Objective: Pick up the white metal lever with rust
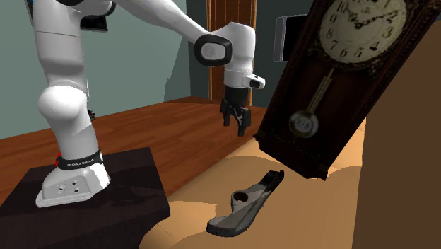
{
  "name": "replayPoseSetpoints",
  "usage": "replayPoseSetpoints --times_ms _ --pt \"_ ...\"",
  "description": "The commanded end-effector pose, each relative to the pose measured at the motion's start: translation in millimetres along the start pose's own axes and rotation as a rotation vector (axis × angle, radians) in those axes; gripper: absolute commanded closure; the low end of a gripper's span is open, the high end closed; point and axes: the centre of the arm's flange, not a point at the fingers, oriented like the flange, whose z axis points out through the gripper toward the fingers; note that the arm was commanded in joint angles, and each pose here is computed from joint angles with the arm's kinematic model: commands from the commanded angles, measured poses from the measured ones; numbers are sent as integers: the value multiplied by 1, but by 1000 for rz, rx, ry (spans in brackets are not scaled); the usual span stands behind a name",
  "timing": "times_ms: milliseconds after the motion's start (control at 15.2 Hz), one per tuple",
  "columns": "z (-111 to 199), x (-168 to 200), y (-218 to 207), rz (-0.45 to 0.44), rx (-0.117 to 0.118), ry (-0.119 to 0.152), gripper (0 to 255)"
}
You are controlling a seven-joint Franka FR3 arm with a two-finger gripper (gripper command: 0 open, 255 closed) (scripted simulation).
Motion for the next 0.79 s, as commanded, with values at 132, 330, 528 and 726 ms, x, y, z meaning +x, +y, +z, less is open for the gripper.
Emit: replayPoseSetpoints --times_ms 132,330,528,726 --pt "40 26 32 -28 3 -36 0" --pt "70 43 55 -48 6 -63 0" --pt "100 60 78 -68 9 -89 0" --pt "131 76 100 -88 12 -116 0"
